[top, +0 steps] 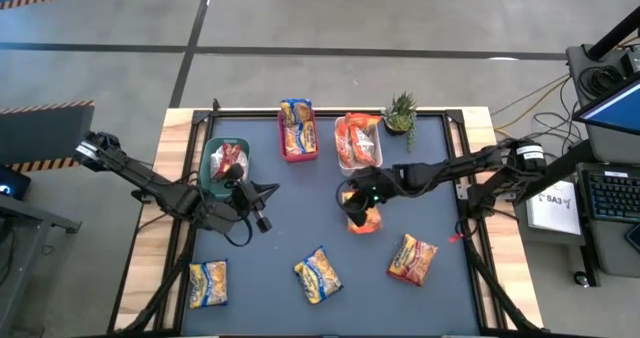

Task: Sort Maruchan noodles
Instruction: Put the orange noodle pack into the white bin

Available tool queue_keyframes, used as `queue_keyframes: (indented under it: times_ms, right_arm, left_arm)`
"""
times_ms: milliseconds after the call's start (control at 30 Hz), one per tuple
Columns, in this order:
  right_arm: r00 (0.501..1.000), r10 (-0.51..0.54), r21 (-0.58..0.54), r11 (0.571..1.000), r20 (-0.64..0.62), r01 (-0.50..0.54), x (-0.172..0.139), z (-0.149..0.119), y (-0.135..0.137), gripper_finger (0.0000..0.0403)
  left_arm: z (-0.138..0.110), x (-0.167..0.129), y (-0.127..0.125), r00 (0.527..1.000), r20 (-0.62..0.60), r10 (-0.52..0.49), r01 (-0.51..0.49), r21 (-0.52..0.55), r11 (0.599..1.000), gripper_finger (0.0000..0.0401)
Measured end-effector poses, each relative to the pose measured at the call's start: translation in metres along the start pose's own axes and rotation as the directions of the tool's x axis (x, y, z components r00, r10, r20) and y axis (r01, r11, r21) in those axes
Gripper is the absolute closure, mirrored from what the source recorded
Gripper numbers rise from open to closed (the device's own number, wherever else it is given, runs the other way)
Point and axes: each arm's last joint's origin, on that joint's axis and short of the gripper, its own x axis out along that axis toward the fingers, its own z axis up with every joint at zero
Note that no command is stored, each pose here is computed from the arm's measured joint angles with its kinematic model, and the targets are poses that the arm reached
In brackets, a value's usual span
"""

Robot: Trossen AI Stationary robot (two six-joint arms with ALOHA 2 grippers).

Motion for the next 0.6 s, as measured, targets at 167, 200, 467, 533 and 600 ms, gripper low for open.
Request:
queue_keyframes:
  times_ms: [167, 200, 467, 533, 600]
  right_arm:
    - [1.0, -0.015, -0.015, 1.0, -0.023, 0.015, -0.009, -0.001, 0.0, 0.0394]
    - [0.999, -0.019, -0.017, 1.0, -0.029, 0.019, -0.012, -0.002, 0.001, 0.0394]
    - [0.992, -0.077, -0.006, 0.997, -0.101, 0.077, -0.037, -0.013, -0.004, 0.0394]
    - [0.986, -0.114, 0.007, 0.993, -0.122, 0.116, -0.04, -0.019, -0.008, 0.0394]
    - [0.968, -0.194, 0.02, 0.98, -0.161, 0.199, -0.042, -0.028, -0.015, 0.0394]
  left_arm:
    - [-0.001, 0.004, -0.006, 1.0, 0.007, -0.001, 0.001, -0.009, 1.0, 0.0401]
    - [-0.002, 0.006, -0.008, 1.0, 0.007, 0.0, 0.0, -0.008, 1.0, 0.0401]
    - [-0.015, 0.028, -0.038, 0.999, 0.034, -0.002, 0.001, 0.039, 0.999, 0.0401]
    - [-0.014, 0.036, -0.047, 0.999, 0.049, 0.001, -0.004, 0.065, 0.998, 0.0401]
    - [-0.013, 0.046, -0.054, 0.999, 0.041, -0.016, 0.012, 0.1, 0.995, 0.0401]
